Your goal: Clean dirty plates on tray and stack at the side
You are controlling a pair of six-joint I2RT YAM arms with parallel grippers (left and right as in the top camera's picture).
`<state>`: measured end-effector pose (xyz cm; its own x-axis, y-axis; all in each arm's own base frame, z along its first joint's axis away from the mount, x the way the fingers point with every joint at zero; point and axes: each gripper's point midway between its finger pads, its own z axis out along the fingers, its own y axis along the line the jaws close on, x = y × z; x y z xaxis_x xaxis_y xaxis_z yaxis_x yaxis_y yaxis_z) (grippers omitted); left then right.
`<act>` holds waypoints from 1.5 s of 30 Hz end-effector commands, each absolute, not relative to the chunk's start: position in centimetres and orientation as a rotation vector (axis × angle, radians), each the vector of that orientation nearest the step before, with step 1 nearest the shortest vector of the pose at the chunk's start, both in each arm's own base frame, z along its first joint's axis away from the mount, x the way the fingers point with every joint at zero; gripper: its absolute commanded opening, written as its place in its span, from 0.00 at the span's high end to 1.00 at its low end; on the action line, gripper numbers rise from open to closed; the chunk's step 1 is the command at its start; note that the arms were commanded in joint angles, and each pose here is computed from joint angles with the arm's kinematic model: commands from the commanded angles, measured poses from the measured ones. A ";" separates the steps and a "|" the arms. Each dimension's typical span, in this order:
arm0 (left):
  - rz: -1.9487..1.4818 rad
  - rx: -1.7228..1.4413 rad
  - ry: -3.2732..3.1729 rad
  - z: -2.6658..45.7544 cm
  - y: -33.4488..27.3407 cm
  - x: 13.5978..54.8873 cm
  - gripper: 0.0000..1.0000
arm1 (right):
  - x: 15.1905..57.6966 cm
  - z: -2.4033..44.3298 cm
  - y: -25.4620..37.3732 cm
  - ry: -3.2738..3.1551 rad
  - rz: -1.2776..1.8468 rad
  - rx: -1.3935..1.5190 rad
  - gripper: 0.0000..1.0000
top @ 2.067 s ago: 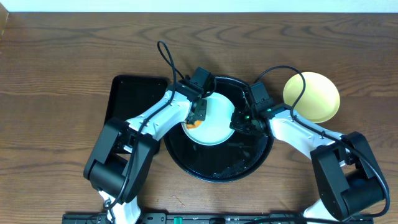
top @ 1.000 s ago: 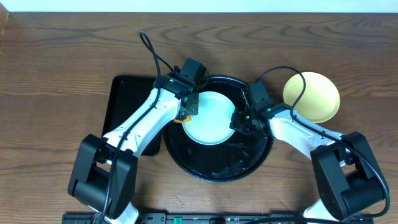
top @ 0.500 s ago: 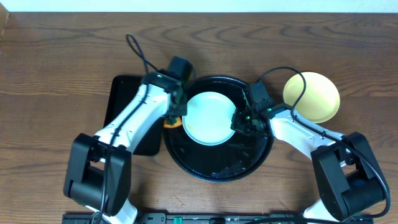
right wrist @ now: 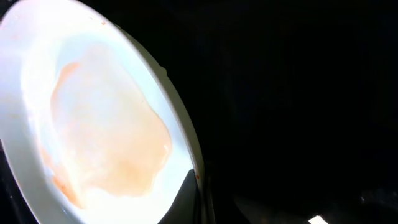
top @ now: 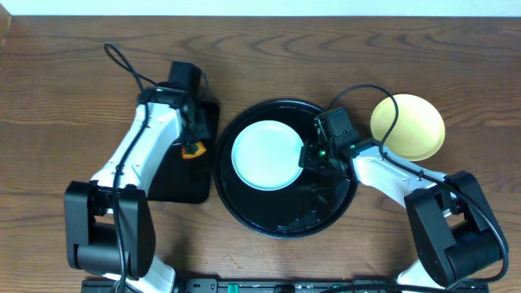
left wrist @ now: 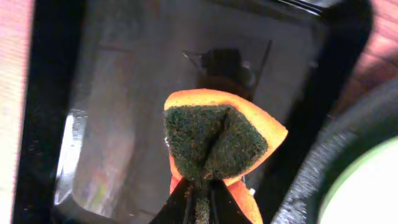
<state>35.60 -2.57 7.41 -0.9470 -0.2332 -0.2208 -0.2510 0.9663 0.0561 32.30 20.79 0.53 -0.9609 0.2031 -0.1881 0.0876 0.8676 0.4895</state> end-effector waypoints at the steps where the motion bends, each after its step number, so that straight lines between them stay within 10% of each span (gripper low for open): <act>1: 0.127 -0.374 2.887 8.0 -1.5 35.7 0.92 | 32.6 1.7 20.9 2.770 0.764 0.167 0.99; 23: 0.149 -0.386 2.940 6.0 -1.1 33.9 0.92 | 33.5 5.5 20.1 2.658 0.714 0.010 0.99; 45: 0.148 -0.386 2.937 6.0 -1.1 34.0 0.92 | 28.7 1.3 21.2 2.879 0.566 0.239 0.68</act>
<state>34.13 -1.26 5.66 -0.9520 -0.2489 -0.1780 -0.2655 0.9611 0.0760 28.86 21.44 2.77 -0.9736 0.1422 -0.1786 0.0520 0.8999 0.4330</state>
